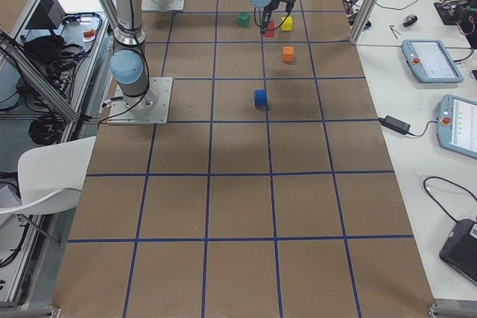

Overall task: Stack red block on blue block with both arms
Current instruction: 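Lift the red cube with the right gripper and carry it over the blue cube, then lower the red cube onto the blue cube and open the right gripper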

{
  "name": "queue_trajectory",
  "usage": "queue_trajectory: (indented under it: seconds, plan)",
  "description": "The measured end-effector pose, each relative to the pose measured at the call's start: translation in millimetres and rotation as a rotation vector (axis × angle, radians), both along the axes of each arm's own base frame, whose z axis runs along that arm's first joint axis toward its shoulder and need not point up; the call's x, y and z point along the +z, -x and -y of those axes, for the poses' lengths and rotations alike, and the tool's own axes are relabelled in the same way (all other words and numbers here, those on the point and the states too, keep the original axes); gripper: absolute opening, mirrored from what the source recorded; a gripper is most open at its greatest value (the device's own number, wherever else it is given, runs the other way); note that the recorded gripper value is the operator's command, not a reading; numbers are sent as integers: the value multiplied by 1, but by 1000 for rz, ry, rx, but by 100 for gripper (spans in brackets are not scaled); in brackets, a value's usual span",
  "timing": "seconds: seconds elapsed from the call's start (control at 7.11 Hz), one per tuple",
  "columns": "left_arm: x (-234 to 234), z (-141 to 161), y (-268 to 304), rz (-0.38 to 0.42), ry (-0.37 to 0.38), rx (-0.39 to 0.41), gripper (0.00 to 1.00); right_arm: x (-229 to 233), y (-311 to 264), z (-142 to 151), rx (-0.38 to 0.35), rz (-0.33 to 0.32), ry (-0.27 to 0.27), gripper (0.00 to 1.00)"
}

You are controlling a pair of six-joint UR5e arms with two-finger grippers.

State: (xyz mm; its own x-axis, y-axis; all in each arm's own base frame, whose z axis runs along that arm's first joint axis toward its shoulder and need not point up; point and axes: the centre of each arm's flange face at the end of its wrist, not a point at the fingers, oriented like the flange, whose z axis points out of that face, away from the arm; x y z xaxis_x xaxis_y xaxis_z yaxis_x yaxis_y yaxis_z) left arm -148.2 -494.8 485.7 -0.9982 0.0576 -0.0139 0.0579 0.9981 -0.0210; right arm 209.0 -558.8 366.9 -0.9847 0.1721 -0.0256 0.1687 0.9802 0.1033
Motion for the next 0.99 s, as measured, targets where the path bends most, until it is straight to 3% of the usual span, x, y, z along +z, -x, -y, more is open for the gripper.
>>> queue_trajectory:
  seconds: [0.42, 0.99]
  plan:
    - [0, 0, 0, 0, 0, 0, 100, -11, 107, 14, 111, 28, -23, 0]
    - [1, 1, 0, -3, 1, -1, 100, -72, 206, -2, 170, 41, -41, 0]
